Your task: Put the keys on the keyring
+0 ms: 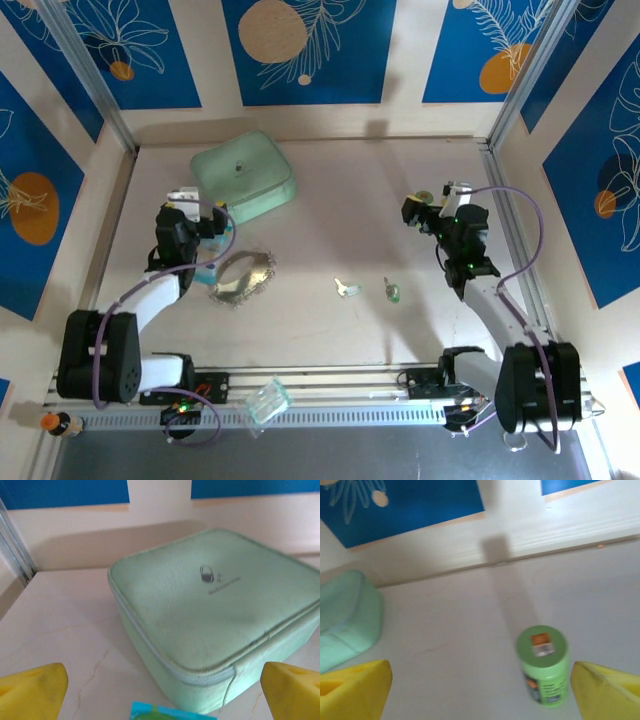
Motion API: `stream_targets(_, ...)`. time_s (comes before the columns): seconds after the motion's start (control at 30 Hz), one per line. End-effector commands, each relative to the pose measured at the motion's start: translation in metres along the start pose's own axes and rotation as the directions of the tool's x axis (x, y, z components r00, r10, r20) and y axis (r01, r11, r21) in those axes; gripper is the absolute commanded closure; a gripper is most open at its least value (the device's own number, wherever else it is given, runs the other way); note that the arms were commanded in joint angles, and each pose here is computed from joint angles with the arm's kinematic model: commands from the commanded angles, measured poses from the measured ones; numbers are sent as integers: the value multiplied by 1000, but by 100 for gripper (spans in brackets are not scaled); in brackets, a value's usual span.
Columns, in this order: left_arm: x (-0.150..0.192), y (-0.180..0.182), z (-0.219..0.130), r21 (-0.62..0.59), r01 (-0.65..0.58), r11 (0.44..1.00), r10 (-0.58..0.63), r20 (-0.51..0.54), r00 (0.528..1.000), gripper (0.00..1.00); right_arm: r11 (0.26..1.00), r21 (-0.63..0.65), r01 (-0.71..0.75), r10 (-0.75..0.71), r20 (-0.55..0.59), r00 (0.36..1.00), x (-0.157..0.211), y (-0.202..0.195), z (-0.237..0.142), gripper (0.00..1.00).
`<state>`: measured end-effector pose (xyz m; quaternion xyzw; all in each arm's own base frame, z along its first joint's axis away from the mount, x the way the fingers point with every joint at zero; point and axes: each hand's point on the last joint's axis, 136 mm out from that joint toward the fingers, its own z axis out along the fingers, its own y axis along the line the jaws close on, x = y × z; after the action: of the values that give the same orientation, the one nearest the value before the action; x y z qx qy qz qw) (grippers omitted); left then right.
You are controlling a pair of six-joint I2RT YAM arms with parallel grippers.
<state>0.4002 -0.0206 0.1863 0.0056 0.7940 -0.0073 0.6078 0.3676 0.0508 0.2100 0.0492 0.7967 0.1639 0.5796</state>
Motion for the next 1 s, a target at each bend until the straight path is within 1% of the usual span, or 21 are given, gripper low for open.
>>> stream_targets(0.0,27,-11,-16,38,124,992,-117,-166,979,3,987,-10,-162,155,-236,959,59,22,-11,12)
stream_targets(0.07,31,-19,-27,66,215,974,-198,-201,959,4,984,-79,-157,124,-316,941,75,48,-17,15)
stream_targets(0.1,35,-26,-32,90,252,963,-227,-225,948,6,980,-124,-154,100,-363,926,84,65,-20,18)
stream_targets(0.2,57,-37,-46,69,353,933,-311,-334,890,10,967,-195,-163,46,-498,866,108,102,-24,29)
stream_targets(0.23,66,-41,-51,62,370,927,-322,-375,869,12,965,-207,-160,23,-542,840,118,112,-25,32)
stream_targets(0.3,82,-41,-60,10,392,920,-349,-434,830,14,966,-216,-145,-16,-605,796,132,127,-27,36)
stream_targets(0.4,96,-44,-69,-34,401,915,-366,-487,793,19,967,-221,-125,-51,-652,757,147,145,-28,37)
stream_targets(0.43,98,-48,-71,-34,399,916,-361,-503,786,19,968,-223,-114,-62,-658,751,151,150,-28,38)
stream_targets(0.5,98,-58,-73,-18,373,928,-327,-520,789,20,970,-221,-101,-74,-667,742,156,157,-27,37)
stream_targets(0.57,97,-67,-71,-8,320,947,-274,-535,799,20,971,-221,-95,-81,-672,736,160,163,-25,37)
stream_targets(0.67,101,-79,-65,-26,234,972,-205,-579,789,20,974,-213,-78,-88,-674,734,167,166,-24,37)
stream_targets(0.73,107,-84,-57,-73,196,978,-199,-612,765,21,979,-192,-74,-79,-681,728,171,164,-24,38)
stream_targets(0.83,113,-93,-48,-138,160,977,-211,-653,727,30,985,-160,-71,-58,-683,728,173,158,-25,38)
stream_targets(0.97,115,-111,-33,-158,136,978,-207,-666,717,35,984,-149,-95,-30,-671,741,171,156,-28,38)
